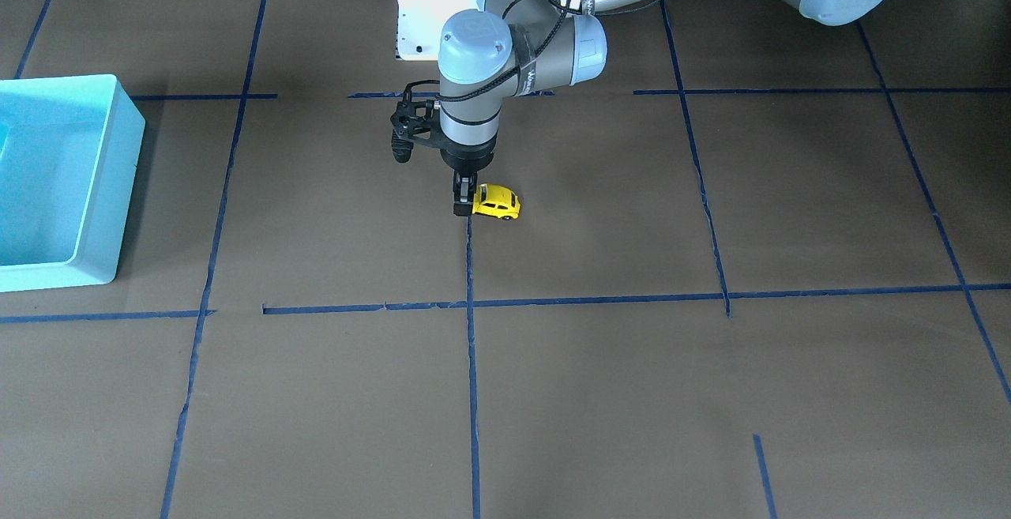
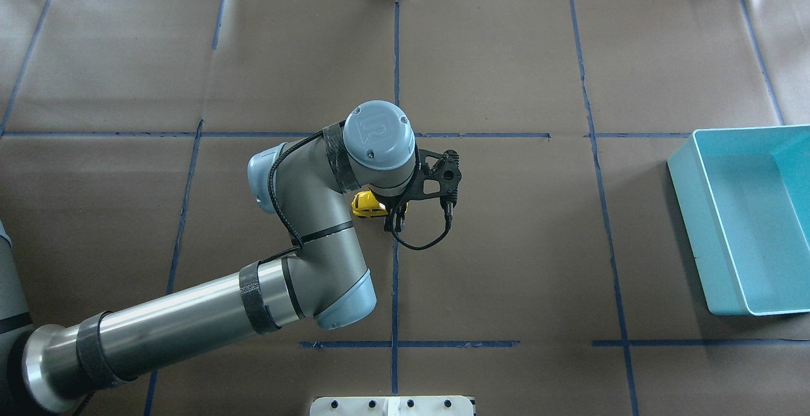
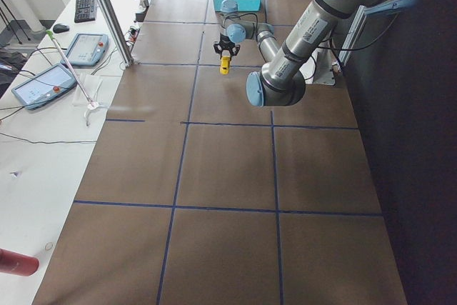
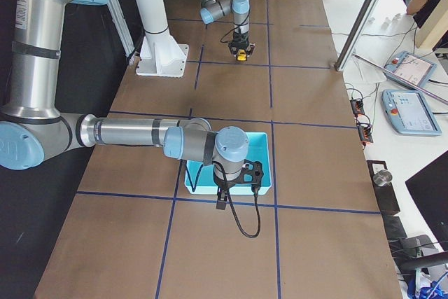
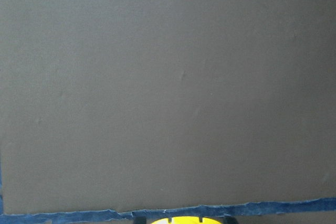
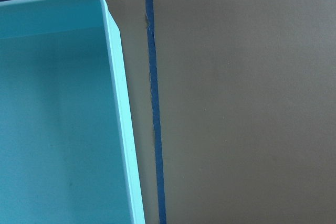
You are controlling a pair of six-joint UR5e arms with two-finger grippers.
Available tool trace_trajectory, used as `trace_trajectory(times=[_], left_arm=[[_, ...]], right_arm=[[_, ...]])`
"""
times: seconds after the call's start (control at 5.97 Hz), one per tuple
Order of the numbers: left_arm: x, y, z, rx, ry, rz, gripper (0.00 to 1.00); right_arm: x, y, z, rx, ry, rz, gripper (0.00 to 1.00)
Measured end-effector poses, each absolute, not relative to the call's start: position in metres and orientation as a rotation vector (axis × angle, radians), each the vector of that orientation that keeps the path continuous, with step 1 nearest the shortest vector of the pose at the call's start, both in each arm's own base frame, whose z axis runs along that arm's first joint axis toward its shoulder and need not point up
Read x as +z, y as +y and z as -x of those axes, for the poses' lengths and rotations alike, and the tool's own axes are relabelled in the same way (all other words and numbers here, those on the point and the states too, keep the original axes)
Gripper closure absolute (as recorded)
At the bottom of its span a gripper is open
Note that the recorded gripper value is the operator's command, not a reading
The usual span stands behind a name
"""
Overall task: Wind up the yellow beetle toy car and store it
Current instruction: 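Drag the pressed car backward toward the robot with the left gripper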
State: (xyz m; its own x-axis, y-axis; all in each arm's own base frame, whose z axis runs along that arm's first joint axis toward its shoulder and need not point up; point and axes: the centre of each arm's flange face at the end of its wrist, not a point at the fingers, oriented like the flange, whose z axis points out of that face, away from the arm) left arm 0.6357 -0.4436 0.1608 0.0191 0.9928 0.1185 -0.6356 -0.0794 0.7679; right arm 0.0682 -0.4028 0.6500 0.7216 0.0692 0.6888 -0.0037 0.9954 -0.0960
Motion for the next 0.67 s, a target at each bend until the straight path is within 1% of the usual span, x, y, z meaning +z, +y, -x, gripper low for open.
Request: trace_trajectory(times=[0.67], left_arm=[[0.175,-0.444,-0.638,1.489,0.603,-0.803,1.0]], right_arm=[[0.649,-0.403,-0.068,0.039,-0.764,0.088,0.0]])
